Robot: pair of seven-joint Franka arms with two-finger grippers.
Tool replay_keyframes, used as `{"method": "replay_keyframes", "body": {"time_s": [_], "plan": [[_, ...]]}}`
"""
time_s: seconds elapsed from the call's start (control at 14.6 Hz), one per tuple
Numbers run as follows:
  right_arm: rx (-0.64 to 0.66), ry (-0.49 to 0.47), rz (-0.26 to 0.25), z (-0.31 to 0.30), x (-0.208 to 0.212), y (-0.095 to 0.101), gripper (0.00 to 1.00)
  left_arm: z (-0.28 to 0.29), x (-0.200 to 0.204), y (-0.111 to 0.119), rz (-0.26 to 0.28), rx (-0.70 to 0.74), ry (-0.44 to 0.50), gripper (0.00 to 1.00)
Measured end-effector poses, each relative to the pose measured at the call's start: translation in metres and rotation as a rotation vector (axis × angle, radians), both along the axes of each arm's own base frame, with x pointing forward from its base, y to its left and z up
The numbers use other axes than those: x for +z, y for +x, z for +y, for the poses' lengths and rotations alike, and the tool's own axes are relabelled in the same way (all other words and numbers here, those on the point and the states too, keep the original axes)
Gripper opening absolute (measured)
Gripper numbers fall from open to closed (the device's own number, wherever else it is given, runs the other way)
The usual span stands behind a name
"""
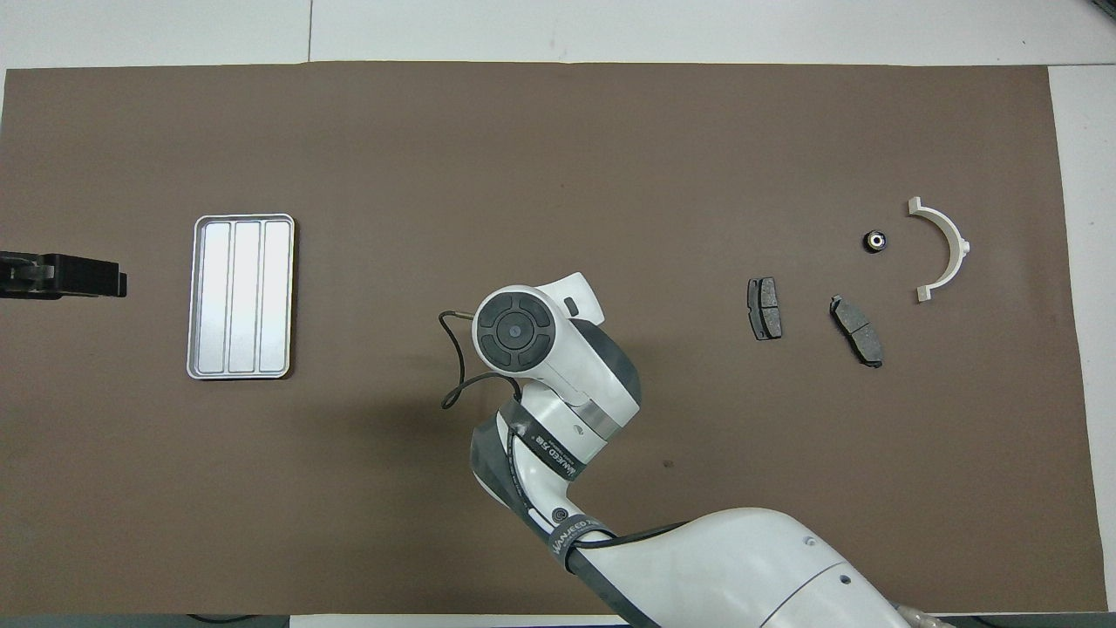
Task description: Place bearing gear from tray to pile
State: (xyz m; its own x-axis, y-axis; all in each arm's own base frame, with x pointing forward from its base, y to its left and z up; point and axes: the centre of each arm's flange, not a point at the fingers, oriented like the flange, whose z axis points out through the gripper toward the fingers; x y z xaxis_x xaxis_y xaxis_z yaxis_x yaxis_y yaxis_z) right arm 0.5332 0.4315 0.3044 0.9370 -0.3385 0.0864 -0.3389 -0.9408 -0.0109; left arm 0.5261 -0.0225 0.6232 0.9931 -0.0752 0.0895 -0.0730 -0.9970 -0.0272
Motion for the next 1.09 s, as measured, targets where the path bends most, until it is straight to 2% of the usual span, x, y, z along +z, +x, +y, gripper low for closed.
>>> {"method": "replay_keyframes", "body": {"time_s": [0.27, 0.68, 0.89, 1.09], "plan": [[0.042, -0.041, 0.028, -0.034, 0.040, 0.024, 0.23, 0.000, -0.001, 0.000, 0.002, 0.000, 0.000, 1.00], [0.223, -0.085, 0.087, -0.150, 0.133, 0.057, 0.23, 0.000, -0.006, -0.006, 0.040, 0.001, 0.002, 1.00], [0.314, -0.090, 0.103, -0.201, 0.145, 0.073, 0.23, 0.000, -0.009, -0.009, 0.047, 0.001, 0.003, 1.00], [0.407, -0.092, 0.126, -0.259, 0.141, 0.090, 0.23, 0.000, -0.008, -0.011, 0.046, 0.001, 0.003, 1.00]]}}
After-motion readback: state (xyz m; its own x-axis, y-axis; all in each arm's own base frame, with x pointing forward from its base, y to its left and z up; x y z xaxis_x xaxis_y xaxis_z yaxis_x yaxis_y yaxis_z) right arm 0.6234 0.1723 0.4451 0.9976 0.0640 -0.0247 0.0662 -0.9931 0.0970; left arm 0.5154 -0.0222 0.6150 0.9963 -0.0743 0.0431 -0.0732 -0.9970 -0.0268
